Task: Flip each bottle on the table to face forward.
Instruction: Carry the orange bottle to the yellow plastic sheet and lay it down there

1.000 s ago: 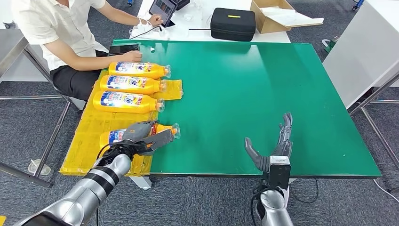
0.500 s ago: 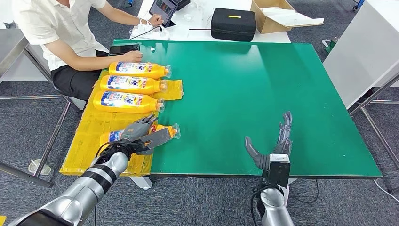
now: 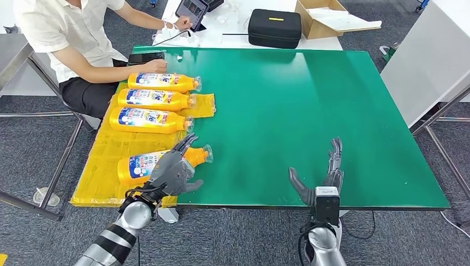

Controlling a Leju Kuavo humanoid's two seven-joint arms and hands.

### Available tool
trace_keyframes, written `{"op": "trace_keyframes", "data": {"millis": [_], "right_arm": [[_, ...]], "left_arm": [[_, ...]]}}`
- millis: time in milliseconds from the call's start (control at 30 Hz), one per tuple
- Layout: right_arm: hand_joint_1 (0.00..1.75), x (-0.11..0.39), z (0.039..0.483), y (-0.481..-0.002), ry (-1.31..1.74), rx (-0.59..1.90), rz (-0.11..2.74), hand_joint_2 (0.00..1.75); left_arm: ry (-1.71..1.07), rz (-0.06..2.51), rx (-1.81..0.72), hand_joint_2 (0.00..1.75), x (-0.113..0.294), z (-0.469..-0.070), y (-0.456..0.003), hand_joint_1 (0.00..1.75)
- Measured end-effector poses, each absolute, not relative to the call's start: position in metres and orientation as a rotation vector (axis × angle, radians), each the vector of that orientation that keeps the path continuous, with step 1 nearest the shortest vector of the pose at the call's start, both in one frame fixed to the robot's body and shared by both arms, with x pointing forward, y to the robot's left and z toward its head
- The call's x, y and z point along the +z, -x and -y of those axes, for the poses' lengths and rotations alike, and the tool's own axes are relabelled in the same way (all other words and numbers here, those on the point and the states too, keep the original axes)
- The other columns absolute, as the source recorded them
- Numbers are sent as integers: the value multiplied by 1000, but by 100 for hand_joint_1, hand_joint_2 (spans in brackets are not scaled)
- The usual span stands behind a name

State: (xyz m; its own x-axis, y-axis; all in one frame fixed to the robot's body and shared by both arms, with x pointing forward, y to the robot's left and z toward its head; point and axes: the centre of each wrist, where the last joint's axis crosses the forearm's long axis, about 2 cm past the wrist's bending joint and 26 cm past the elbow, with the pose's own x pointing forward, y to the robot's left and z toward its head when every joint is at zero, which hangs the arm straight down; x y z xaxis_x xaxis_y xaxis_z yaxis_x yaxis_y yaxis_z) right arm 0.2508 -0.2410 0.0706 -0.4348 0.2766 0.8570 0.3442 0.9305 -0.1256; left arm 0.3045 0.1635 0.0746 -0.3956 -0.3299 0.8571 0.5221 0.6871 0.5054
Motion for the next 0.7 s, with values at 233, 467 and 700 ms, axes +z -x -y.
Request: {"op": "trace_keyframes", "data": {"millis": [233,467,700], "right_arm": [[0,78,241,-252,403,-82,2083,175],[0,78,231,-252,219,5,2100,175],[0,87,208,-241,146,58,2145,87]], "left_arm": [[250,1814,-770,175,80,-158,-291,0],[311,1841,-406,175,77,-147,-276,0],[161,1908,-176,175,79,-144,-266,0]]}}
